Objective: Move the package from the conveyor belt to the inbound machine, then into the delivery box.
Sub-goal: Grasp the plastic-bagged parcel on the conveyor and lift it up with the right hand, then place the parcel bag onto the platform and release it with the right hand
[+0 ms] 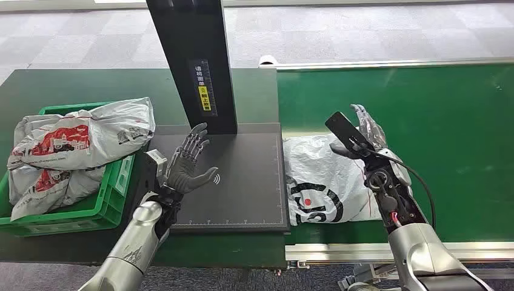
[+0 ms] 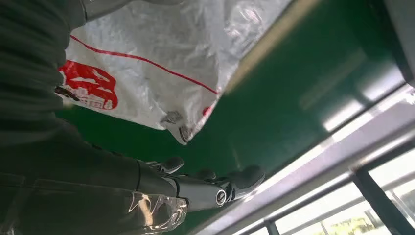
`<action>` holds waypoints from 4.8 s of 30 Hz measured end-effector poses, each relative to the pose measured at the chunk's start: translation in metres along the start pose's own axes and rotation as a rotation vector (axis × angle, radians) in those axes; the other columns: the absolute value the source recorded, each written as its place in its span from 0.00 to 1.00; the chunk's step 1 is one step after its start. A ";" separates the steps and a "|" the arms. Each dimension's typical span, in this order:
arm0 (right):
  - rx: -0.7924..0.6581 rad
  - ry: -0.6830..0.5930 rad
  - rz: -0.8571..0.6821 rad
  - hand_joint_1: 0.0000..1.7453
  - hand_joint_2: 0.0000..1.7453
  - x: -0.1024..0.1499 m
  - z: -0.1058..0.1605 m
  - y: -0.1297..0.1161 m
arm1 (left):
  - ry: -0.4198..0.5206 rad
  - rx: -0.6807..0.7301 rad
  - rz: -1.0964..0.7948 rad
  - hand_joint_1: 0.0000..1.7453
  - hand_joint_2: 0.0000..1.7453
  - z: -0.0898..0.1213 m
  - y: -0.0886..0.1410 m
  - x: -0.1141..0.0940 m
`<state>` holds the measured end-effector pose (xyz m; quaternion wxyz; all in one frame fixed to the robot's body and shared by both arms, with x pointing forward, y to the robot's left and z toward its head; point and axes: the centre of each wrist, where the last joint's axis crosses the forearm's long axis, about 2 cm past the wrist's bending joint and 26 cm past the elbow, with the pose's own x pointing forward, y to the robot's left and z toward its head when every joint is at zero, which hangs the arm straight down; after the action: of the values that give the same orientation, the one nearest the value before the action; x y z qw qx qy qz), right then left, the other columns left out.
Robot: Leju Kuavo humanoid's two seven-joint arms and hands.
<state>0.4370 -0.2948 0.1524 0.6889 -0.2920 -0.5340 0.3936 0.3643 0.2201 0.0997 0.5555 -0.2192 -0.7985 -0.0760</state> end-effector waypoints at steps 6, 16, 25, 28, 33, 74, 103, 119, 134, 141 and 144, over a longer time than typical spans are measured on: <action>0.249 0.097 0.161 0.00 1.00 -0.006 -0.001 0.011 | 0.005 0.004 -0.006 0.00 1.00 -0.002 0.002 0.000; 0.572 0.049 0.243 0.00 1.00 -0.019 0.004 0.029 | 0.019 0.004 -0.012 0.00 1.00 -0.004 0.005 -0.001; 0.600 0.076 0.290 1.00 1.00 -0.019 0.004 0.031 | 0.027 0.014 -0.014 0.00 1.00 -0.001 0.007 -0.002; 0.602 0.079 0.304 1.00 1.00 -0.019 0.004 0.031 | 0.028 0.015 -0.014 0.00 1.00 0.000 0.007 -0.002; 0.607 0.084 0.322 1.00 1.00 -0.020 0.005 0.032 | 0.029 0.016 -0.014 0.00 1.00 0.000 0.007 -0.002; 0.365 -0.039 0.566 0.00 1.00 -0.006 0.009 0.035 | 0.010 0.068 -0.019 0.00 1.00 0.020 0.012 -0.001; 0.722 -0.037 0.692 1.00 1.00 -0.045 0.024 0.065 | 0.019 0.071 0.015 0.00 1.00 0.011 0.004 -0.005; 0.295 -0.238 0.406 1.00 1.00 -0.030 0.014 0.026 | -0.022 0.137 0.001 0.00 1.00 0.032 0.013 -0.001; -0.527 -0.575 -0.027 1.00 1.00 0.027 0.045 -0.061 | -0.194 0.367 -0.084 0.00 1.00 0.044 0.025 0.022; -0.576 -0.615 0.022 1.00 1.00 0.042 0.049 -0.061 | -0.278 0.432 -0.058 0.00 1.00 0.033 0.022 0.033; -0.571 -0.619 0.020 1.00 1.00 0.045 0.049 -0.058 | -0.289 0.433 -0.053 0.00 1.00 0.031 0.021 0.035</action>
<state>0.4082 -0.2872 0.2353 0.3834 -0.3445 -0.8006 0.3056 0.3369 0.2589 0.1175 0.4673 -0.0825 -0.8728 0.1142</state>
